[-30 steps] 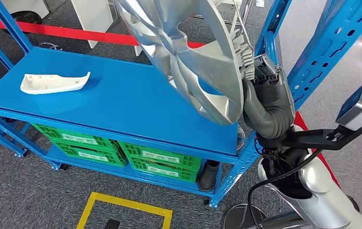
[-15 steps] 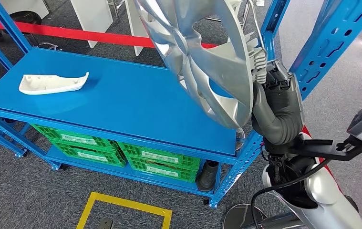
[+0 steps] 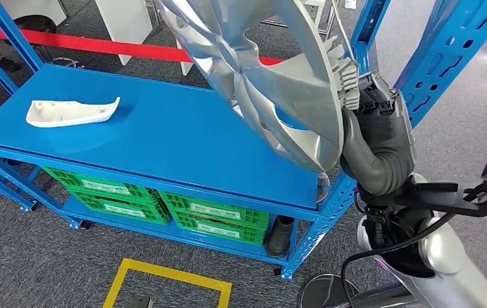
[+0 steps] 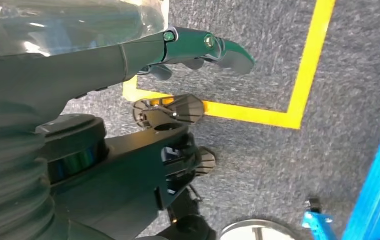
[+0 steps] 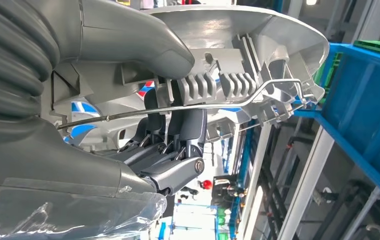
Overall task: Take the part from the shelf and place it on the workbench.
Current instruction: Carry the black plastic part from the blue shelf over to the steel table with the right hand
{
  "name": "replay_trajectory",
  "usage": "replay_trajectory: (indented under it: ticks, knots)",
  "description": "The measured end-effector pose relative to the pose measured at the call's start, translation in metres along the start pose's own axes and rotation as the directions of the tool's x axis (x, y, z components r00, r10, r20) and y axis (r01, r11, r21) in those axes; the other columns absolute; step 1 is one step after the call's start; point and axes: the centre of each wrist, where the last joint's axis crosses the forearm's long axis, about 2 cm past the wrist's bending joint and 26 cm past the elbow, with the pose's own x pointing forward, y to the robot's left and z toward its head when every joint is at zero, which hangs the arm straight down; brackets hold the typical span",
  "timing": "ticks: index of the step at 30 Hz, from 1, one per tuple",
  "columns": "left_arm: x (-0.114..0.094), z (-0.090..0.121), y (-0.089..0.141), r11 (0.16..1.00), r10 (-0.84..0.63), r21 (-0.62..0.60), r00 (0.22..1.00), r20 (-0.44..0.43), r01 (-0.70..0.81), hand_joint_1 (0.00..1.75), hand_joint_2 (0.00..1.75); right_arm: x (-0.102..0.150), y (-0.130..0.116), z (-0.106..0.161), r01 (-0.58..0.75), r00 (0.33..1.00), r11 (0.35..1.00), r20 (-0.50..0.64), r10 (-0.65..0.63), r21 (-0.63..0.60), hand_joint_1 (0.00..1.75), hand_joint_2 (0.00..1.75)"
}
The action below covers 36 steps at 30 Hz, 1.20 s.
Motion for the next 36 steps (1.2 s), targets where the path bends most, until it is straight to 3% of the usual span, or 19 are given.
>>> replay_trajectory:
  ticks: [36]
  knots:
    - [0.0001,0.0000,-0.0020,1.000,0.008,0.012,0.999,-0.038,-0.007,0.00,1.75,0.0040,0.0033,-0.0085,-0.004,1.000,0.999,-0.014,0.005,0.053,1.75,1.75]
